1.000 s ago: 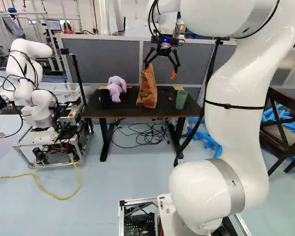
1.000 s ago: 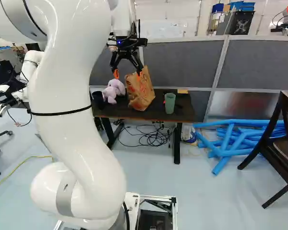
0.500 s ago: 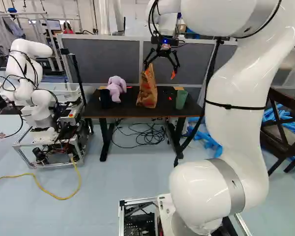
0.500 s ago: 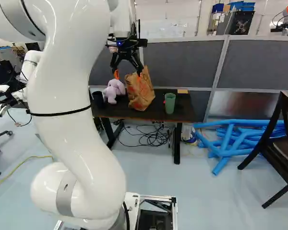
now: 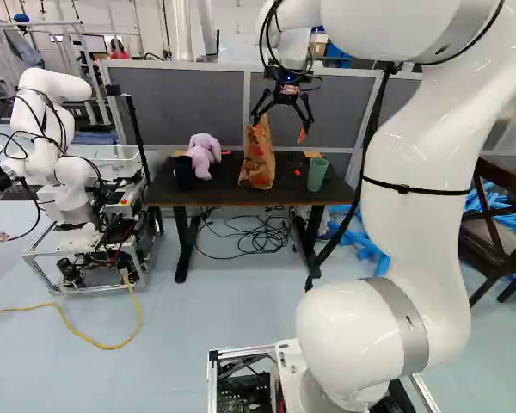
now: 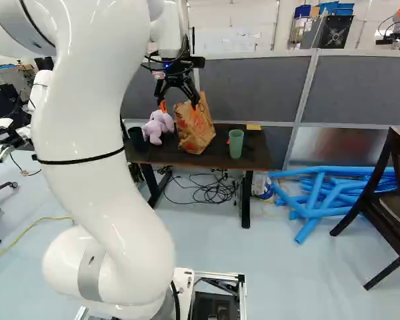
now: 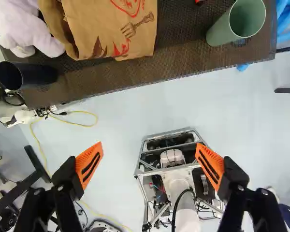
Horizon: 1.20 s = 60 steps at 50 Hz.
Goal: Pick up the bag on the ground and place it on the table
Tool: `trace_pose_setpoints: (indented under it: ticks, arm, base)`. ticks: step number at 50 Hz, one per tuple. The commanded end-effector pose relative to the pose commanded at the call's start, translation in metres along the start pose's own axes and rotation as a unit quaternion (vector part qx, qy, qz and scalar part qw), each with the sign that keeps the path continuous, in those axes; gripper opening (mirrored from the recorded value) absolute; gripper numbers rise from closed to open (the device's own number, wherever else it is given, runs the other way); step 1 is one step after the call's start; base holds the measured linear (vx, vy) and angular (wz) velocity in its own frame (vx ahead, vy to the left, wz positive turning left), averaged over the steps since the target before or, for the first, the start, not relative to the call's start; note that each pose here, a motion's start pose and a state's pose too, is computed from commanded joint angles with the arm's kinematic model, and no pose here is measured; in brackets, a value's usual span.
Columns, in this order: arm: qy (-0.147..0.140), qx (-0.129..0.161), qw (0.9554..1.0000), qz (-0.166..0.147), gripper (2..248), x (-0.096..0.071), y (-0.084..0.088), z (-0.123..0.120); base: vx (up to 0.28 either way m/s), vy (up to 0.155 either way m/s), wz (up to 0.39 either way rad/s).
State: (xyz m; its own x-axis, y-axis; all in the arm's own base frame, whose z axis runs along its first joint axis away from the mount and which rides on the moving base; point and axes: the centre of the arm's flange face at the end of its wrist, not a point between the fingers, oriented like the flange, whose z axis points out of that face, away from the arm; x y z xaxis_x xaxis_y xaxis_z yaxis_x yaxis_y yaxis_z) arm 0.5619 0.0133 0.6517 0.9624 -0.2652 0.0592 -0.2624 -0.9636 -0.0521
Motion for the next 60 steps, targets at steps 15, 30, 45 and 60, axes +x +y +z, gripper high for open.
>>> trace_pose_setpoints:
  ticks: [15, 30, 45, 60]
  arm:
    - [0.029, 0.007, 0.9995, -0.006, 247, -0.006, 0.003, 0.016]
    - [0.064, 0.014, 0.9977, -0.014, 247, -0.015, 0.007, 0.036]
    - [0.108, 0.022, 0.9936, -0.024, 247, -0.028, 0.013, 0.059]
    - [0.157, 0.031, 0.9865, -0.035, 247, -0.044, 0.021, 0.086]
  base:
    - [0.0, 0.0, 0.0]
    - [0.0, 0.0, 0.0]
    - [0.0, 0.0, 0.0]
    - [0.0, 0.0, 0.0]
